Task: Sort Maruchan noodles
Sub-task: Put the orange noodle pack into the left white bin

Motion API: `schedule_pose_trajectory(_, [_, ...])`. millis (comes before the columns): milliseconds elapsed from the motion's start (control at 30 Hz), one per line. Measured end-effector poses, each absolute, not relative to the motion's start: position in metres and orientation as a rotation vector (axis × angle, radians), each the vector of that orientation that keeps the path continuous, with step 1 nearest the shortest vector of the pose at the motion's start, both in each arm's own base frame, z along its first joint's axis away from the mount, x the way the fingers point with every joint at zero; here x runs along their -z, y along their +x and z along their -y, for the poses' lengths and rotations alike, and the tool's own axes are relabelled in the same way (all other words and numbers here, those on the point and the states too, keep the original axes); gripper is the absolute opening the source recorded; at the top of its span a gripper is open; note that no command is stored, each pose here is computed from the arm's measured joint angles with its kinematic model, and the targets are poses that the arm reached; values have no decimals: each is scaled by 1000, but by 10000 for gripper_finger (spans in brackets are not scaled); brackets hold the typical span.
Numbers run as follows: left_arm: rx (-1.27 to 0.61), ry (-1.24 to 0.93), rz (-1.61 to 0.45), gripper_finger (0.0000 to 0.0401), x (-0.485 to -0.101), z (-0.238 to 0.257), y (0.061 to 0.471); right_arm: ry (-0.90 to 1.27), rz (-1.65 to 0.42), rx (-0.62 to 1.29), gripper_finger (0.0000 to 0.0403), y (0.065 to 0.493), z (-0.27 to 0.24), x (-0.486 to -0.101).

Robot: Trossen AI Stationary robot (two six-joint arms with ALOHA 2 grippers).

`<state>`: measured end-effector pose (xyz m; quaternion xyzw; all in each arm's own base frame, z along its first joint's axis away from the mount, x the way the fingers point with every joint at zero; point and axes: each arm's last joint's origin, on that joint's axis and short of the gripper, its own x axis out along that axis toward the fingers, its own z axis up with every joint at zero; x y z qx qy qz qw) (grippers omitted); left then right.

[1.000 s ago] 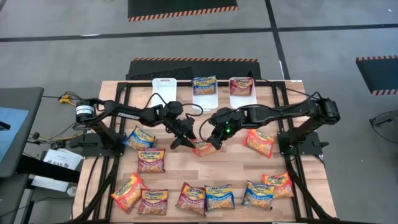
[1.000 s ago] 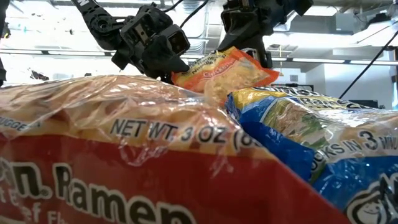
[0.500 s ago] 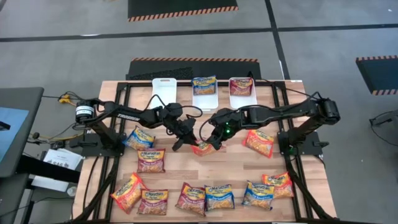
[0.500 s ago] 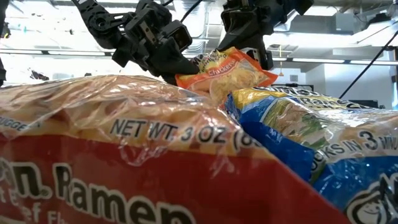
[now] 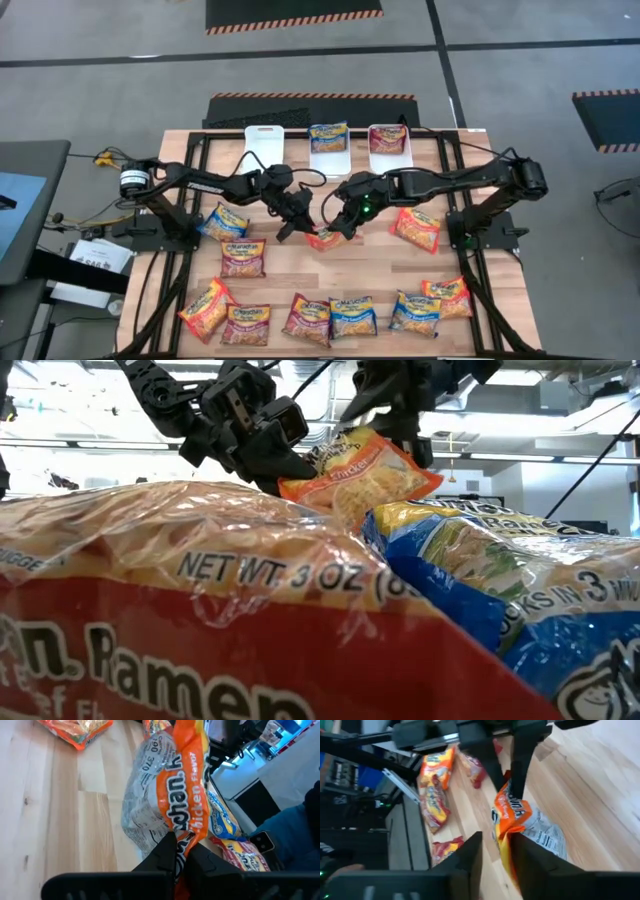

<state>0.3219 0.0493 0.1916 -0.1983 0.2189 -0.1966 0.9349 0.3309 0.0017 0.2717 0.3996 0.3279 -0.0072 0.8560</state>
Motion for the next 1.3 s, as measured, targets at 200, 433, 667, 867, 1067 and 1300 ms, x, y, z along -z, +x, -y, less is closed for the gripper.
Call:
schedule_pose_trajectory(200, [353,-384,-486,0,-206,-60,305,844,-596,9,183,316,10,-296])
schedule_pose_trajectory(433, [213,-316,-498,0,-235,-81,270,770,-422,6,197,285,29,-337])
schedule_pose_trajectory(667, [-8,-224,-458,0,-265,-102,230,642,-303,22,197,259,45,-362])
schedule_pose_trajectory(867, [-210,-113,-407,0,-283,-124,200,569,-277,53,195,252,56,-365])
schedule_pose_trajectory(1067, [-368,-19,-403,0,-289,-148,177,566,-284,93,194,252,67,-362])
schedule_pose_trajectory(1300, [-491,39,-423,0,-289,-174,152,555,-290,141,193,248,79,-360])
